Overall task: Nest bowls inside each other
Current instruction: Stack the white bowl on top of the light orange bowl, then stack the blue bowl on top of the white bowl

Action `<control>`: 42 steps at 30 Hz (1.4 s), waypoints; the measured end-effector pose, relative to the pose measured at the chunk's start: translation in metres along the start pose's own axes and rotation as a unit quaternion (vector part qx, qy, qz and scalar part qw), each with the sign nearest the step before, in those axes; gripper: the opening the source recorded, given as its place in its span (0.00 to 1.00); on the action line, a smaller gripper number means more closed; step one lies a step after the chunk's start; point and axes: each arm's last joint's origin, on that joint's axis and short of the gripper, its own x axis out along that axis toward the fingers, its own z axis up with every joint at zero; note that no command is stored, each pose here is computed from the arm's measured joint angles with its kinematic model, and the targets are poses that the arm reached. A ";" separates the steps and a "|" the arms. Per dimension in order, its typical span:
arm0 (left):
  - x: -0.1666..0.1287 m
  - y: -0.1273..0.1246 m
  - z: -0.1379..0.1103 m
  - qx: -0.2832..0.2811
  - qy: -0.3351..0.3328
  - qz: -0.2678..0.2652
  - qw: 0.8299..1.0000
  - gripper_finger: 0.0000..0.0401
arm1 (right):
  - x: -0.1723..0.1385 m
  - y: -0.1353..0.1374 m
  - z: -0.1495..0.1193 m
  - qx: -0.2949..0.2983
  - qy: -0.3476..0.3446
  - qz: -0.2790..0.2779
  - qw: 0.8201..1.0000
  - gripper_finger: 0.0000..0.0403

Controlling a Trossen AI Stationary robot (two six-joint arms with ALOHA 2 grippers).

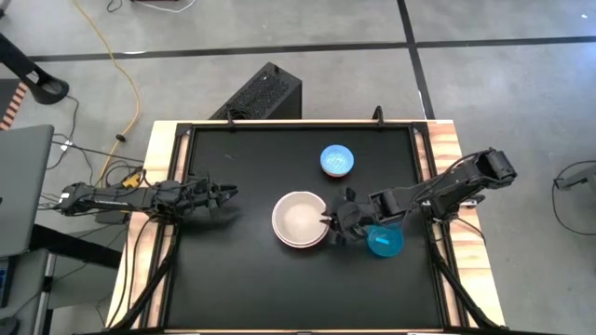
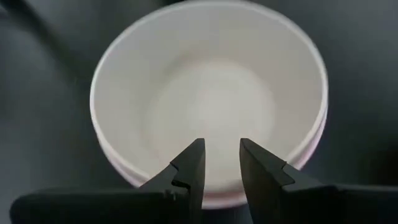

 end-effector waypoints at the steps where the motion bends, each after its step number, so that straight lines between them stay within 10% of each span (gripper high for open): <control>1: 0.000 0.000 0.000 0.000 0.000 0.000 1.000 0.22 | 0.000 0.000 -0.001 0.005 0.006 -0.001 1.000 0.29; 17: 0.000 0.000 0.000 0.001 0.000 0.000 1.000 0.22 | -0.002 -0.018 0.027 0.011 -0.013 -0.028 0.999 0.29; 32: 0.000 0.000 0.000 -0.009 0.000 0.000 1.000 0.22 | -0.018 -0.173 0.052 0.225 0.090 -0.244 0.939 0.35; 42: 0.000 0.000 0.000 -0.003 0.000 0.000 1.000 0.22 | -0.015 -0.218 0.030 0.274 0.103 -0.223 0.930 0.61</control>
